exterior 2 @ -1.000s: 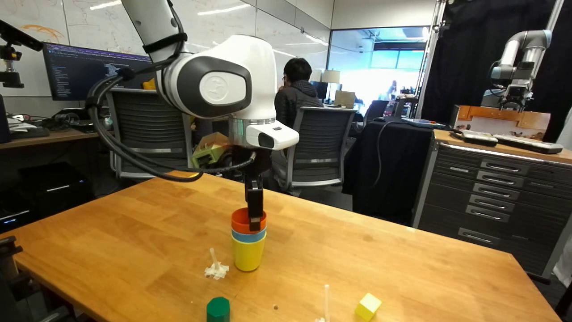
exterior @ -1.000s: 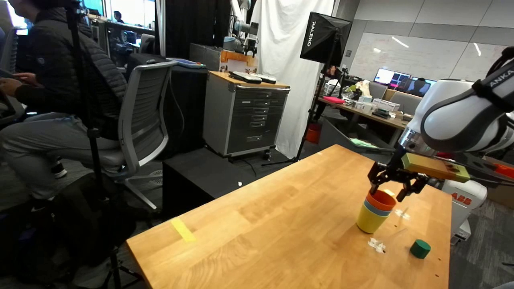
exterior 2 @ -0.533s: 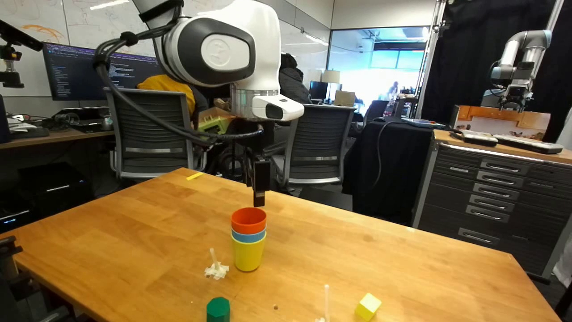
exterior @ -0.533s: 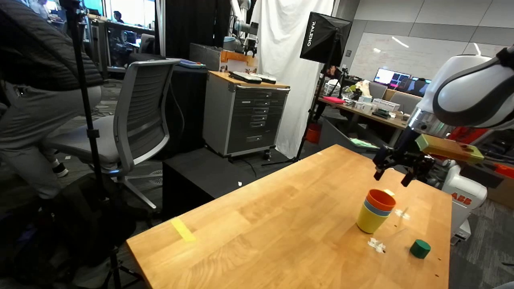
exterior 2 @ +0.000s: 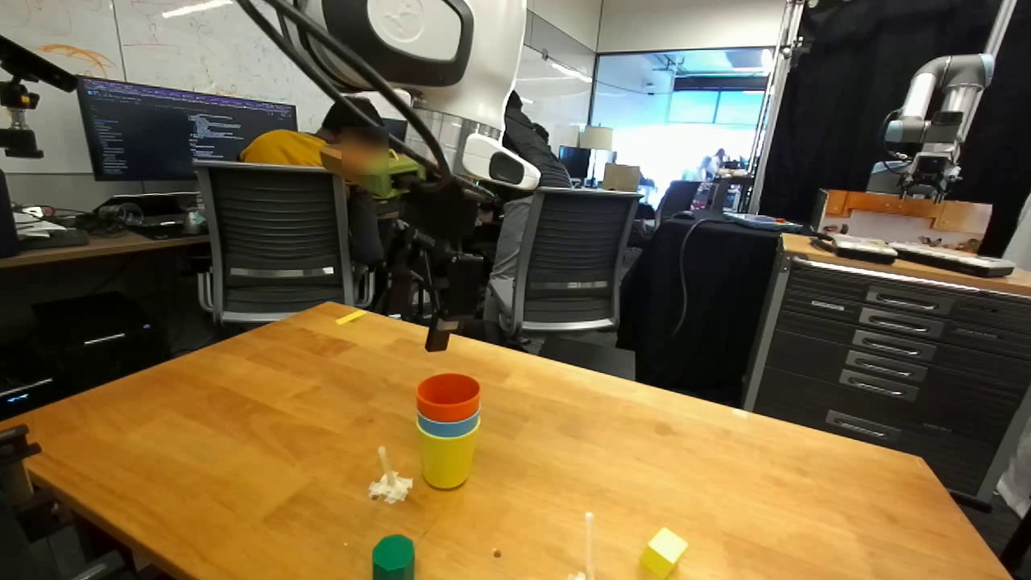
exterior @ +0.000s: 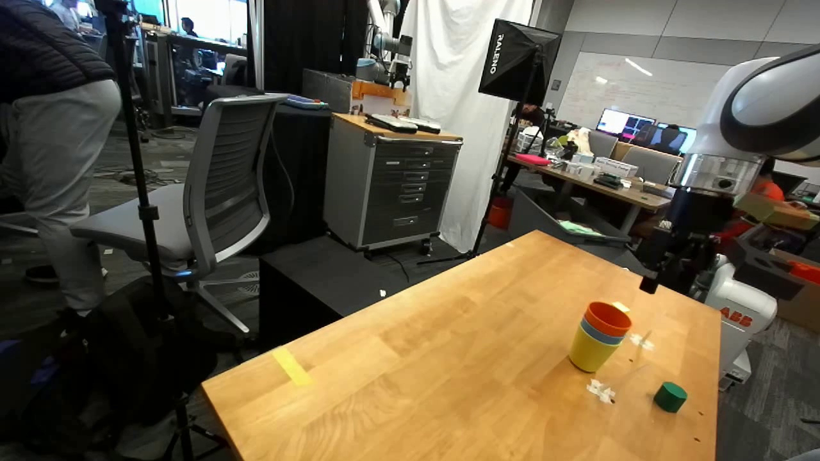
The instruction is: Stack the cups together
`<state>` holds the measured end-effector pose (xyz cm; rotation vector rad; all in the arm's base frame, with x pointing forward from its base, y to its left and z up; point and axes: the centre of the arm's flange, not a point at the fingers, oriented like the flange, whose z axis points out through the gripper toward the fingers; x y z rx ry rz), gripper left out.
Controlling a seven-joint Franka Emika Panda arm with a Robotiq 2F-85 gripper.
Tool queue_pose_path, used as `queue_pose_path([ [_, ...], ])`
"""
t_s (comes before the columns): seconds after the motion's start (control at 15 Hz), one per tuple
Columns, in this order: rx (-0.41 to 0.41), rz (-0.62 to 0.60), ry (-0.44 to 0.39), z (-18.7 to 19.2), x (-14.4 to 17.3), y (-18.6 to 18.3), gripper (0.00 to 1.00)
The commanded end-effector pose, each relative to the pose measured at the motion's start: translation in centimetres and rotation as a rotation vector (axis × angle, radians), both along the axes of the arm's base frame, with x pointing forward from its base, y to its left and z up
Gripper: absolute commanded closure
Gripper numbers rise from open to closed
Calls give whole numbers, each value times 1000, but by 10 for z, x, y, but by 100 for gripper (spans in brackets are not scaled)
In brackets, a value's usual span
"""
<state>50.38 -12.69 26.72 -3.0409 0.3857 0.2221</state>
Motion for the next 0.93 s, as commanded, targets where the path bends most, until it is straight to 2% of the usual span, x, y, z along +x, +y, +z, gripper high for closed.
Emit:
queue_pose_path([
  [0.0,49,170,92,14,-4,-4,0],
  [0.07,29,84,52,1,-5,0,0],
  [0.87,33,90,65,-3,-7,0,0],
])
